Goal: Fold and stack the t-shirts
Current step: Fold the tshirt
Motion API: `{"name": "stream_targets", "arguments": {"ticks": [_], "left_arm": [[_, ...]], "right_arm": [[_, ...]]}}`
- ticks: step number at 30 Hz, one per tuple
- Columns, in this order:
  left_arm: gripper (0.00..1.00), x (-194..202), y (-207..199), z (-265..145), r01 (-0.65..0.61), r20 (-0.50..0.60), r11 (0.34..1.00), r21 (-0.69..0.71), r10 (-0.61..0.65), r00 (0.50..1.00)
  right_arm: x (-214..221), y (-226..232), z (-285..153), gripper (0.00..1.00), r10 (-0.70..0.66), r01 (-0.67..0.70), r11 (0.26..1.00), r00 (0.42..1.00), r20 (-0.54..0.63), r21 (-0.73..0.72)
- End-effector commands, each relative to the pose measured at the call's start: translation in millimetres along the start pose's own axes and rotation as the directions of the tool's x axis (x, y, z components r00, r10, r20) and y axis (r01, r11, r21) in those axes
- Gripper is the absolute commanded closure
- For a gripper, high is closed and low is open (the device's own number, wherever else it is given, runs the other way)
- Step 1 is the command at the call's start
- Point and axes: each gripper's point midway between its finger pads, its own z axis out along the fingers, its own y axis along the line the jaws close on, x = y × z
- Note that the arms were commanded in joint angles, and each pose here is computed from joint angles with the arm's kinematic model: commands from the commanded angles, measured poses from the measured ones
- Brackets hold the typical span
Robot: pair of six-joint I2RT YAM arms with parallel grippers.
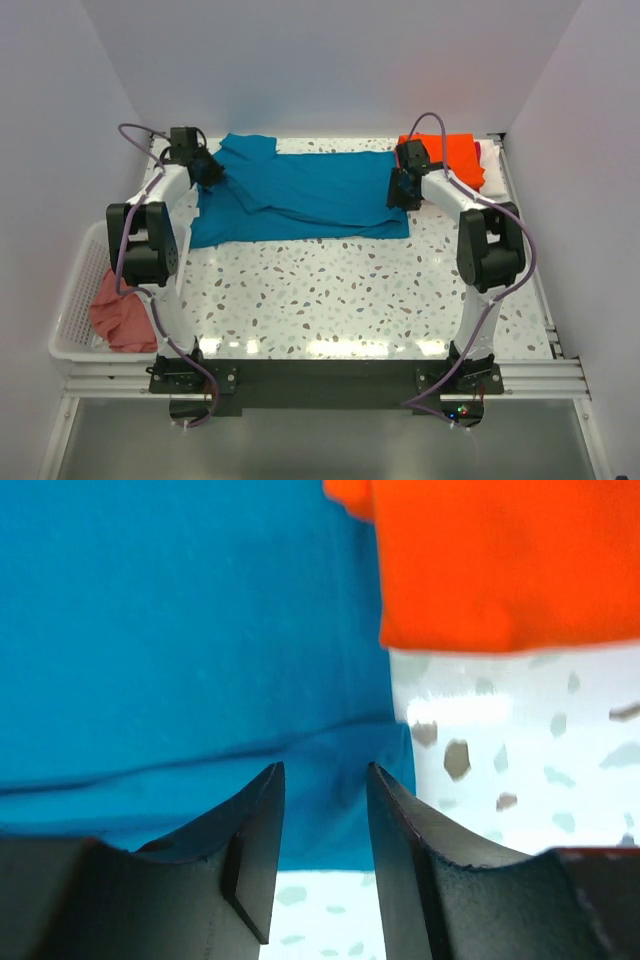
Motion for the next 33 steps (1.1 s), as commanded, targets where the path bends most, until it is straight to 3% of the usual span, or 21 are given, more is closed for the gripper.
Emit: {"name": "stream_targets", "arguments": {"ticks": [1, 16, 19, 20, 25, 28, 33], "left_arm": [[1.0, -6.3, -0.6, 7.3, -0.017, 0.02, 0.999, 0.033, 0.017, 1.0], [1.0, -2.4, 0.7, 9.4, -0.014, 0.01, 0.999, 0.038, 0.013, 1.0], [1.0, -2.8, 0.3, 8.9, -0.014, 0.011, 0.999, 0.039, 0.014, 1.0], [1.0, -3.5, -0.4, 8.4, -0.015, 0.014, 0.999, 0.041, 0.014, 1.0], [1.0, -4.0, 0.0, 7.8, -0.017, 0.014, 0.999, 0.041, 0.016, 1.0], [1.0, -5.2, -0.4, 6.6, -0.018, 0.016, 0.999, 0.043, 0.017, 1.0], [1.0, -9.4, 1.6, 3.9, -0.016, 0.024, 0.999, 0.041, 0.015, 1.0]], "right_arm": [[-9.3, 2.7, -30.3, 0.56, 0.02, -0.018, 0.999, 0.998, 0.063, -0.026], [18.1, 13.1, -24.3, 0.54, 0.017, -0.017, 1.0, 1.0, 0.024, -0.025], [17.5, 13.4, -23.9, 0.61, 0.018, -0.017, 1.0, 0.999, 0.027, -0.022], [17.2, 12.5, -22.9, 0.69, 0.022, -0.022, 1.0, 0.999, 0.027, -0.018], [8.8, 17.3, -22.0, 0.91, 0.02, -0.019, 0.999, 0.999, 0.03, -0.026], [3.1, 20.0, -19.1, 0.97, 0.024, -0.023, 0.999, 0.999, 0.029, -0.034], [-6.3, 21.3, -14.4, 1.0, 0.046, -0.044, 0.997, 0.999, 0.023, -0.059]]}}
